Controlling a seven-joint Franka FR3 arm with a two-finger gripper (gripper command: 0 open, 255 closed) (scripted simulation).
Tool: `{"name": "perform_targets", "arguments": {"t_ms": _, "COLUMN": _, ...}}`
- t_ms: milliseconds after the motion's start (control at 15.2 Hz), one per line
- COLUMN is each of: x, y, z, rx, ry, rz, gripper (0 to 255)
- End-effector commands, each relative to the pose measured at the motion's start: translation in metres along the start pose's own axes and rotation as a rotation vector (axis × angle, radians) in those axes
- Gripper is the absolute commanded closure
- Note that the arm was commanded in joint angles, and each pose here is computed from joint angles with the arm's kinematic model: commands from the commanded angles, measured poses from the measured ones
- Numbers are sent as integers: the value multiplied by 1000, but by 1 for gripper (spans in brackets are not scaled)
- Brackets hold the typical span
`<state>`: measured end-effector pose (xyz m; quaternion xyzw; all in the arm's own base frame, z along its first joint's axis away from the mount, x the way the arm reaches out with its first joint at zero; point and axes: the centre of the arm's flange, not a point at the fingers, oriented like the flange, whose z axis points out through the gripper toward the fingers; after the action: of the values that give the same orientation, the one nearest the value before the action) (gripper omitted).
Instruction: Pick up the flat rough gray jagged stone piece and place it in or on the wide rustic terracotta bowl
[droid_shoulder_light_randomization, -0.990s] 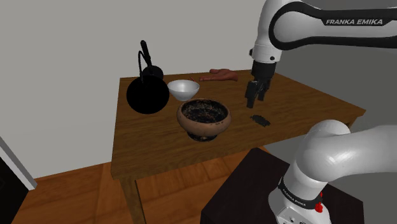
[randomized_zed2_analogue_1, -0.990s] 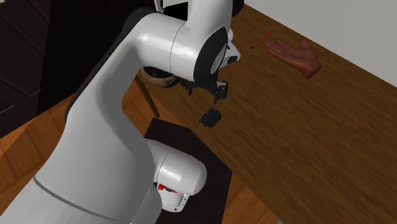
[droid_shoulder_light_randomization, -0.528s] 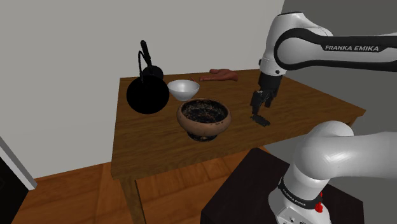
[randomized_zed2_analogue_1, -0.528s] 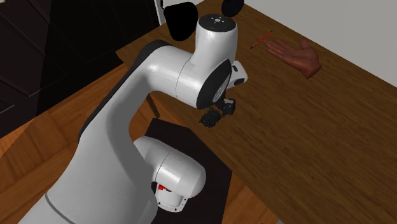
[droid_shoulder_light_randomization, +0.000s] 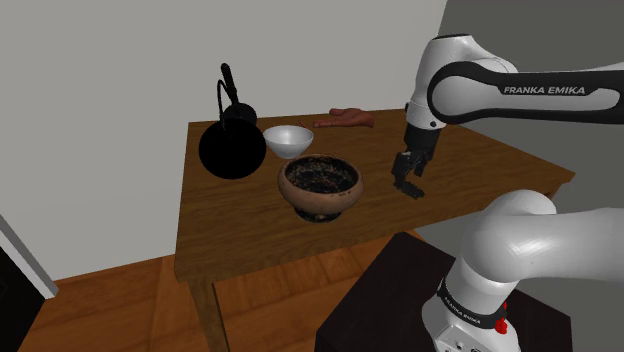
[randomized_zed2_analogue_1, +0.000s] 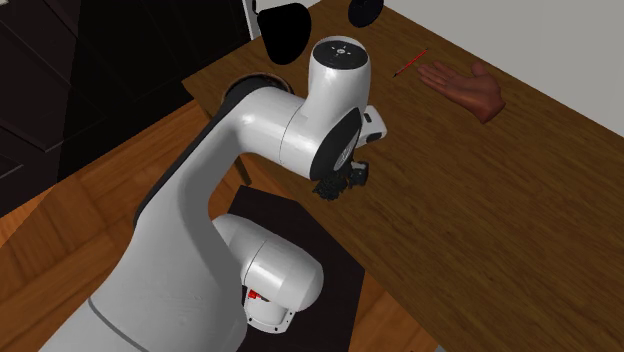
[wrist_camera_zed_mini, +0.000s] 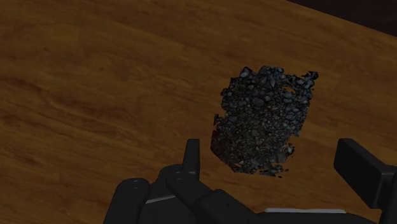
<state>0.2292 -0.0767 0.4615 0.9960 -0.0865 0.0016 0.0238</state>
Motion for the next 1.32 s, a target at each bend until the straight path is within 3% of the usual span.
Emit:
{"name": "perform_targets", "arguments": {"t_ms": 0, "x": 0, "y": 0, "z": 0, "rx": 0, "ry": 0, "rz": 0, "gripper": 0}}
{"name": "perform_targets", "arguments": {"t_ms": 198, "x": 0, "y": 0, "z": 0, "rx": 0, "ry": 0, "rz": 0, "gripper": 0}}
{"name": "perform_targets", "arguments": {"t_ms": 264, "x": 0, "y": 0, "z": 0, "rx": 0, "ry": 0, "rz": 0, "gripper": 255}}
{"name": "perform_targets", "arguments": {"t_ms": 858, "x": 0, "y": 0, "z": 0, "rx": 0, "ry": 0, "rz": 0, "gripper": 255}}
{"name": "perform_targets", "arguments": {"t_ms": 924, "x": 0, "y": 0, "z": 0, "rx": 0, "ry": 0, "rz": 0, "gripper": 0}}
{"name": "perform_targets", "arguments": {"t_ms": 1188, "x": -50, "y": 21, "z": -23, "rx": 123, "ry": 20, "rz": -18, "gripper": 0}}
{"name": "perform_targets", "arguments": {"t_ms": 1254, "x": -55, "y": 23, "z": -25, "rx": 135, "ry": 22, "rz": -19, "gripper": 0}}
